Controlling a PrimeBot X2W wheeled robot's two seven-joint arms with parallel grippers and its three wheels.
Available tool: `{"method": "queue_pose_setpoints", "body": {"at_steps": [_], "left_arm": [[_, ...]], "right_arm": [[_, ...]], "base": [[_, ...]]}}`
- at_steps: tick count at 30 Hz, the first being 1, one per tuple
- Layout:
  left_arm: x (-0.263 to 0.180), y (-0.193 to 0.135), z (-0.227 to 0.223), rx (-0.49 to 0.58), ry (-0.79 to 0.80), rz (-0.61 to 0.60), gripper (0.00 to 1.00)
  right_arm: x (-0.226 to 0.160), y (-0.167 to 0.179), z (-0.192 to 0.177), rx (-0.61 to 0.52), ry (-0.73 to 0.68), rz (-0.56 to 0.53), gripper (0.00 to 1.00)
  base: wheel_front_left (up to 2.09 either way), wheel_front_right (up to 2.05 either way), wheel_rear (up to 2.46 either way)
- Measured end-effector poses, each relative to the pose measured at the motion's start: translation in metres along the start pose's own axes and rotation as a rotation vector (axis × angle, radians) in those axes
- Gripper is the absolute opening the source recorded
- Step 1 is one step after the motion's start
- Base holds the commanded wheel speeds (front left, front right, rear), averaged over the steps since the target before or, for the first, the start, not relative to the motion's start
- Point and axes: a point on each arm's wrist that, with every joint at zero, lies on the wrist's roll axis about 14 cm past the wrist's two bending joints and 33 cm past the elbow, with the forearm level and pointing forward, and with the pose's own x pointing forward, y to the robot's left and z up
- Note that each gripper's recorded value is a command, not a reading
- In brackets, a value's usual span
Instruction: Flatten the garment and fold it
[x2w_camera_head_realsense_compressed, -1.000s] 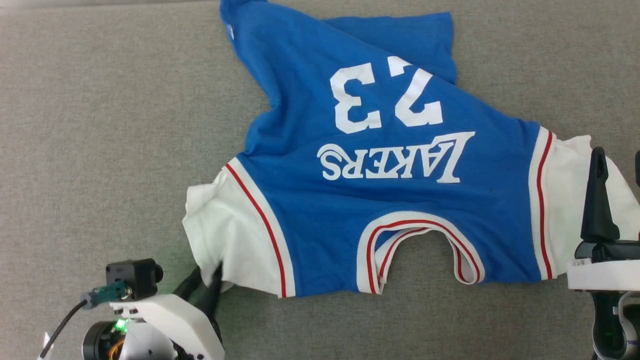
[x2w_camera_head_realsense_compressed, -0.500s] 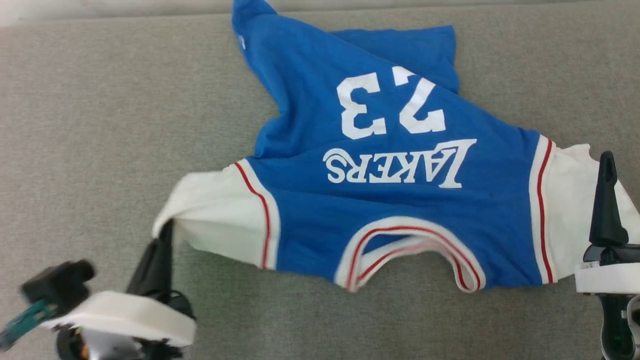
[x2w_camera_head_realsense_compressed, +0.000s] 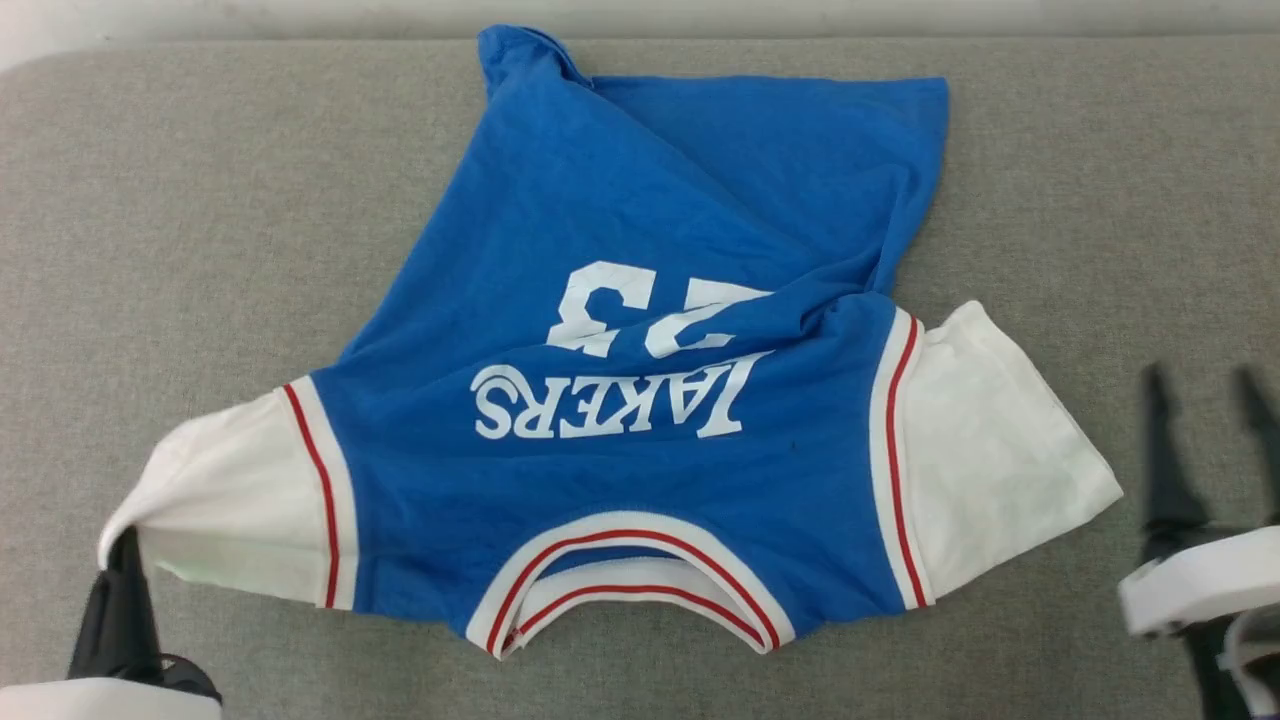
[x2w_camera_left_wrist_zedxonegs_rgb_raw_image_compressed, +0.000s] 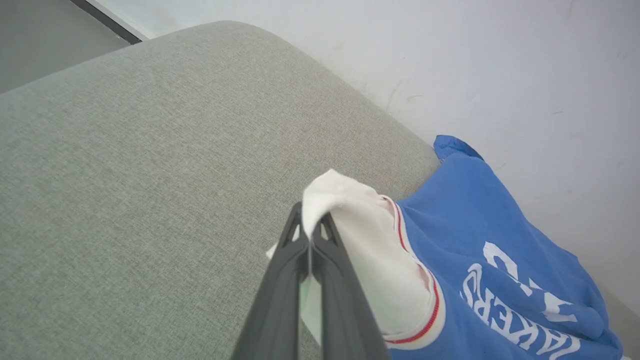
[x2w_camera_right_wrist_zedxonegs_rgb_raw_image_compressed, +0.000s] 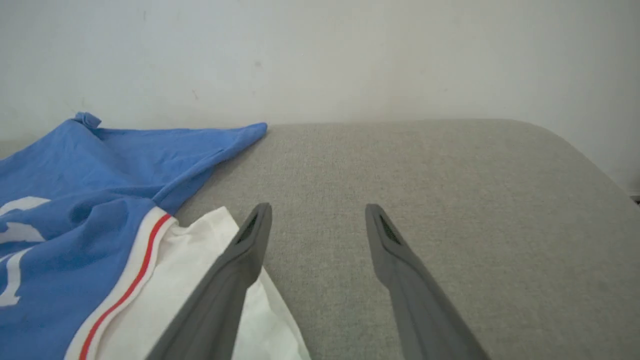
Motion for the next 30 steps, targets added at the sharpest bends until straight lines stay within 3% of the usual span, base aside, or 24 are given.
{"method": "queue_pose_setpoints", "body": {"at_steps": [3,11,16,28,29,30], "left_arm": [[0.001,-0.007,-0.005,-0.001,0.015,-0.022,0.0],[0.008,-0.031,-0.019,0.009,0.059,-0.087,0.0],[0.01,-0.034,-0.023,0.024,0.073,-0.097,0.0],[0.008,-0.04,-0.029,0.034,0.095,-0.116,0.0],[0.008,-0.041,-0.03,0.035,0.097,-0.116,0.0],[0.008,-0.041,-0.031,0.036,0.099,-0.116,0.0]], "right_arm": [[-0.007,0.014,-0.026,-0.05,0.151,0.04,1.0],[-0.028,0.026,-0.059,-0.145,0.394,0.111,1.0],[-0.03,0.017,-0.065,-0.194,0.437,0.112,1.0],[-0.038,0.02,-0.1,-0.166,0.578,0.151,1.0],[-0.037,0.02,-0.101,-0.163,0.58,0.153,0.73],[-0.035,0.019,-0.102,-0.161,0.576,0.152,0.35]], "base": [[0.0,0.0,0.0],[0.0,0.0,0.0],[0.0,0.0,0.0],[0.0,0.0,0.0],[0.0,0.0,0.0],[0.0,0.0,0.0]]}}
